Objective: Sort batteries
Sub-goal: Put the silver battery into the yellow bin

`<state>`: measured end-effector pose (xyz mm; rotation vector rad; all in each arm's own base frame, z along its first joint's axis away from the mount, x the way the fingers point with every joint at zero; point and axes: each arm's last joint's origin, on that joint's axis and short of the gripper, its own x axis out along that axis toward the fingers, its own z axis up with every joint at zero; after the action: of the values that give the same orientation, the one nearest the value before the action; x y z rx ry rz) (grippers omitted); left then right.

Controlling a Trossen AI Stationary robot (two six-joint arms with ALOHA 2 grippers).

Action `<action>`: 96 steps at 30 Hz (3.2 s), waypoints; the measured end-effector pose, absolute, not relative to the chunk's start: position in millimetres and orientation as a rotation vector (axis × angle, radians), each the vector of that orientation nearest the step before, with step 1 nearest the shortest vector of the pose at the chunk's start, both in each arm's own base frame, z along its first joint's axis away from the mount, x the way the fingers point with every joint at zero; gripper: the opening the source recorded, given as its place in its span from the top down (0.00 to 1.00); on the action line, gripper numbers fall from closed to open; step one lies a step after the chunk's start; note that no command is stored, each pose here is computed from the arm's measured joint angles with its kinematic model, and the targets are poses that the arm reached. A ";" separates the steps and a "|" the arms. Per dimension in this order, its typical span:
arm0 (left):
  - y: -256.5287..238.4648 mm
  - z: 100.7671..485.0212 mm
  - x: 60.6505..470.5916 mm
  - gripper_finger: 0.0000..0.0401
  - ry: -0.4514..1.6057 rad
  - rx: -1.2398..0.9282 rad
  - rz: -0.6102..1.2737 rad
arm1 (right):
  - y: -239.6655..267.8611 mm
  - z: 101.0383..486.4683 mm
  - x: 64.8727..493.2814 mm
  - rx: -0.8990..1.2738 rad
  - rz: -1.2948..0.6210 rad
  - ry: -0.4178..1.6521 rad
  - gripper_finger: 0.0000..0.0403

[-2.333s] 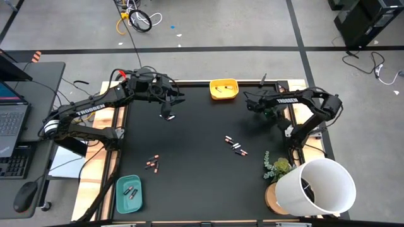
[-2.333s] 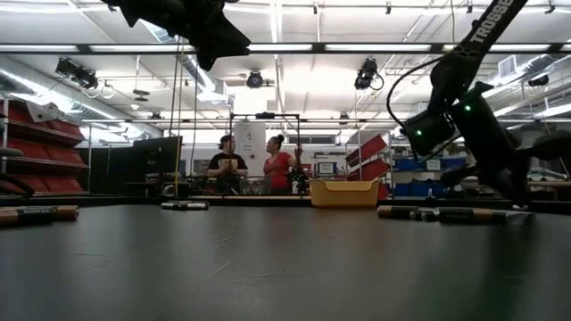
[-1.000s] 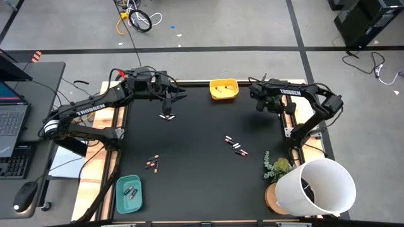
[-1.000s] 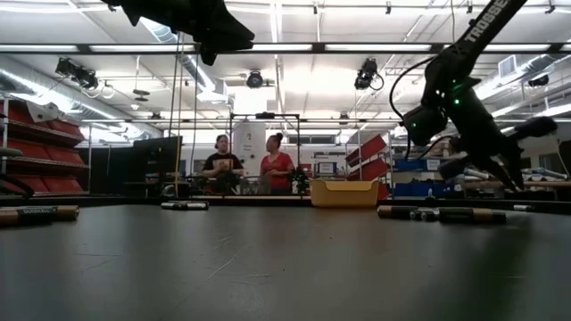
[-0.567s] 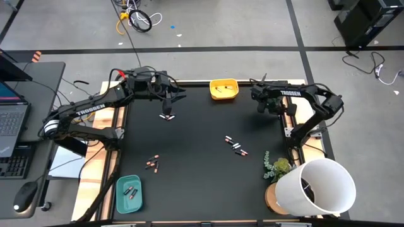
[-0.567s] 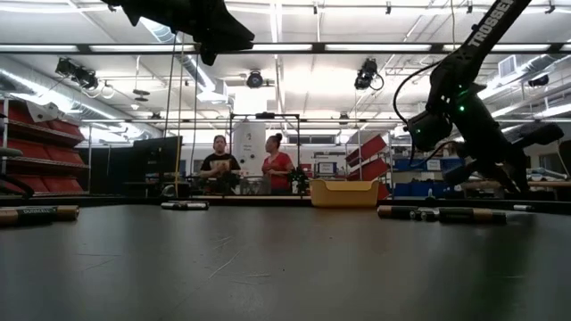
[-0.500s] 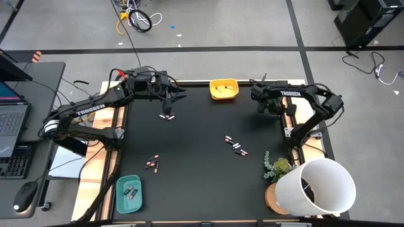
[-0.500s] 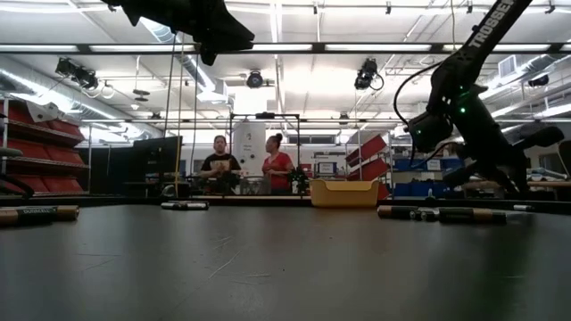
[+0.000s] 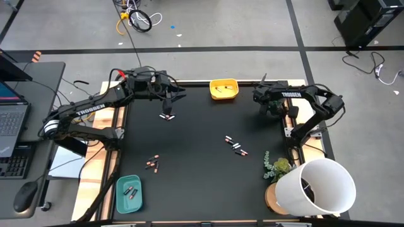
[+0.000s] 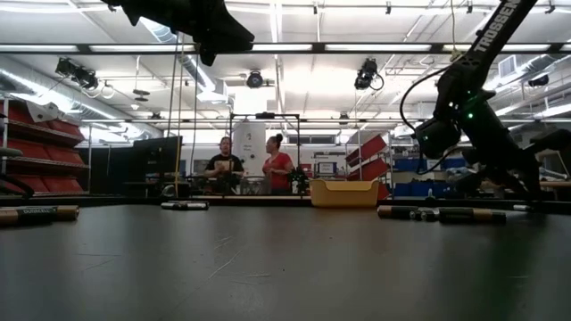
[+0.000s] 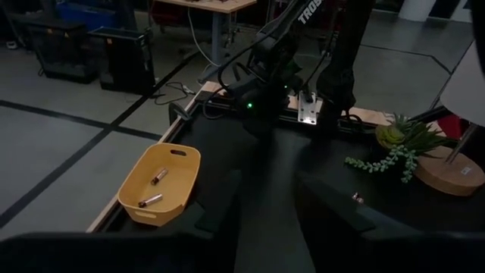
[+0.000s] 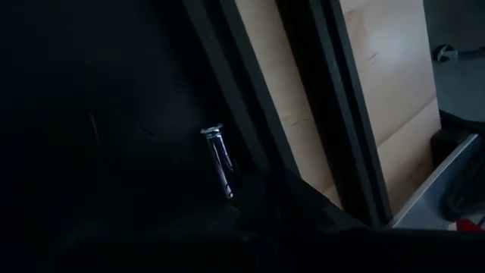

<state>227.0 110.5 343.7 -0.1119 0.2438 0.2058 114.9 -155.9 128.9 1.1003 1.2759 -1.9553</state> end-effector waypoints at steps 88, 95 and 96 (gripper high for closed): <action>111.8 345.4 226.9 0.66 0.227 -0.113 0.249 | -150.5 120.2 184.5 0.873 -1.547 1.597 0.91; 112.0 346.7 227.2 0.66 0.214 -0.110 0.250 | -139.8 149.8 218.3 0.851 -1.471 1.564 0.91; 112.0 346.7 227.2 0.66 0.214 -0.110 0.250 | -136.2 157.3 222.4 0.814 -1.480 1.568 0.91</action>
<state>227.2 112.0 346.7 -0.1098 0.2139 0.2495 222.4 -136.2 157.3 0.8143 1.5682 -1.4803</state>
